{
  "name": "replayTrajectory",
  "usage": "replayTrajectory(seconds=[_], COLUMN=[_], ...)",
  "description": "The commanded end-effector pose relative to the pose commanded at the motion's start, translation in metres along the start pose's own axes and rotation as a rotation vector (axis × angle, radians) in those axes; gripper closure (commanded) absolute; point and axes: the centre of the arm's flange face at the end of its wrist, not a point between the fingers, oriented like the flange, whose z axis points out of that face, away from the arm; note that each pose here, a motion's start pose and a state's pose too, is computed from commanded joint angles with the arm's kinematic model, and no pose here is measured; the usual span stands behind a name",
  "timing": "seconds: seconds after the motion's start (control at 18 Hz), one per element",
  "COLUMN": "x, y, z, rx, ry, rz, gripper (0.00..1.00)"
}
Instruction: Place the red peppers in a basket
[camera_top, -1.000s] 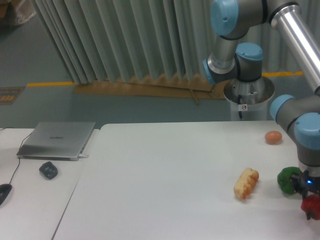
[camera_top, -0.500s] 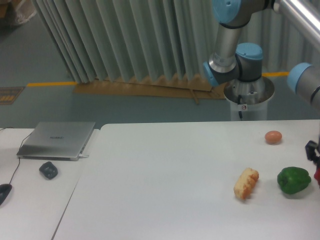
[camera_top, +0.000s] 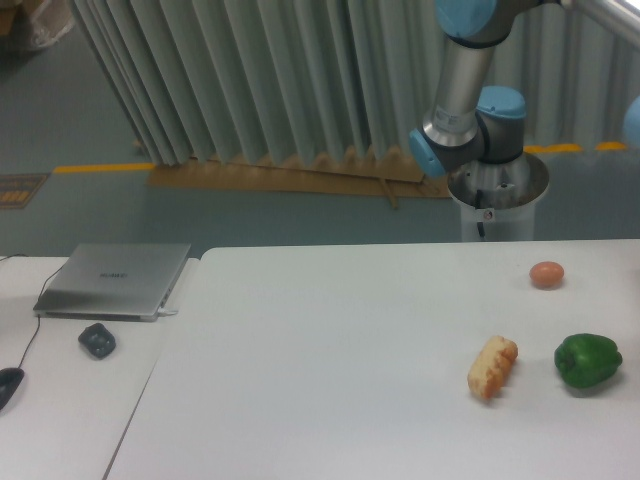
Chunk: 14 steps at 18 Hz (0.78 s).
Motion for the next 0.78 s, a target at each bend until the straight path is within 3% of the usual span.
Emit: replayTrajectory(seconds=[0.39, 0.78], x=[-0.025, -0.051], y=[0.011, 0.056], z=[0.025, 0.061], rx=[0.000, -0.009], ry=[-0.070, -0.081], rz=[-0.035, -0.079], gripper=[0.56, 0.54])
